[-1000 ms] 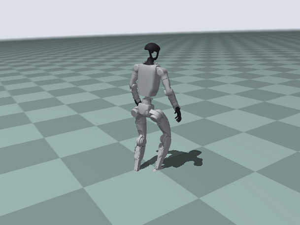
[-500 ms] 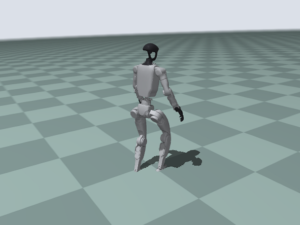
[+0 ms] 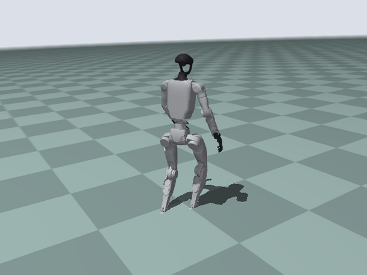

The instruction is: Sport exercise

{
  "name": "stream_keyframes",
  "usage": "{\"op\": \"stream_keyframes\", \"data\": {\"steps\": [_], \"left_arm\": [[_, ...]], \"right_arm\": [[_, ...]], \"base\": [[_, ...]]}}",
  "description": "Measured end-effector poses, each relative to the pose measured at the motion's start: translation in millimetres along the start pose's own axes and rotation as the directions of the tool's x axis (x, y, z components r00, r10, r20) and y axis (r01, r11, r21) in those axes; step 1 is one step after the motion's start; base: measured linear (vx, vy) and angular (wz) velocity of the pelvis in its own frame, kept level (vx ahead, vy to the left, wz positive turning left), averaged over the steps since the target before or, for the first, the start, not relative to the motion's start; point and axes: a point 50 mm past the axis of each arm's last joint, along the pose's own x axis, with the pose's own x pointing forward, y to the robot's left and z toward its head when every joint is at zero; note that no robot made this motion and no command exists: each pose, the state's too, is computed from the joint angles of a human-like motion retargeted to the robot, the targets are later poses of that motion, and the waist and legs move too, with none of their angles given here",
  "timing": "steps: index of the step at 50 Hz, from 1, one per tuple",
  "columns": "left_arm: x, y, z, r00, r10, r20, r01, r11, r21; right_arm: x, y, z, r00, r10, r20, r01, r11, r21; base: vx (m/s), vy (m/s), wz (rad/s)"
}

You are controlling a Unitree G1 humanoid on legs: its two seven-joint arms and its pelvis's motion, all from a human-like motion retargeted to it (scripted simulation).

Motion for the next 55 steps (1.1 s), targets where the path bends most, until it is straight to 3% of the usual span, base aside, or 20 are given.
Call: {"op": "stream_keyframes", "data": {"steps": [12,23,30,36,41,45,50,55], "left_arm": [[-55,19,-125,0.904,0.043,-0.425,-0.082,0.994,-0.075],[-82,48,-150,0.859,0.190,-0.475,-0.341,0.905,-0.254],[-84,85,-133,0.833,0.382,-0.399,-0.542,0.709,-0.452],[-109,147,-116,0.662,0.655,-0.364,-0.648,0.256,-0.717],[-166,214,-105,0.342,0.841,-0.419,-0.506,-0.211,-0.837],[-212,249,-97,0.114,0.867,-0.485,-0.301,-0.435,-0.849],[-231,272,-63,0.005,0.865,-0.502,-0.001,-0.502,-0.865],[-182,266,5,0.152,0.888,-0.434,0.263,-0.460,-0.848]], "right_arm": [[-1,-8,-6,1.000,0.011,-0.018,-0.011,1.000,-0.019],[6,-32,44,0.990,0.000,0.142,0.017,0.993,-0.120],[3,-61,74,0.970,-0.018,0.242,0.073,0.973,-0.219],[-10,-122,57,0.968,-0.161,0.191,0.201,0.958,-0.207],[-32,-170,1,0.944,-0.329,-0.003,0.325,0.936,-0.135],[-46,-177,-45,0.911,-0.380,-0.162,0.370,0.925,-0.092],[-37,-141,-52,0.939,-0.302,-0.166,0.289,0.953,-0.094],[-11,-86,-5,0.986,-0.165,-0.004,0.161,0.968,-0.193]], "base": [[-0.01,0.02,0.37],[-0.11,0.05,0.42],[-0.12,0.04,0.70],[-0.08,0.01,0.88],[0.00,-0.05,0.69],[0.03,-0.09,0.50],[0.06,-0.12,0.12],[0.07,-0.13,-0.30]]}}
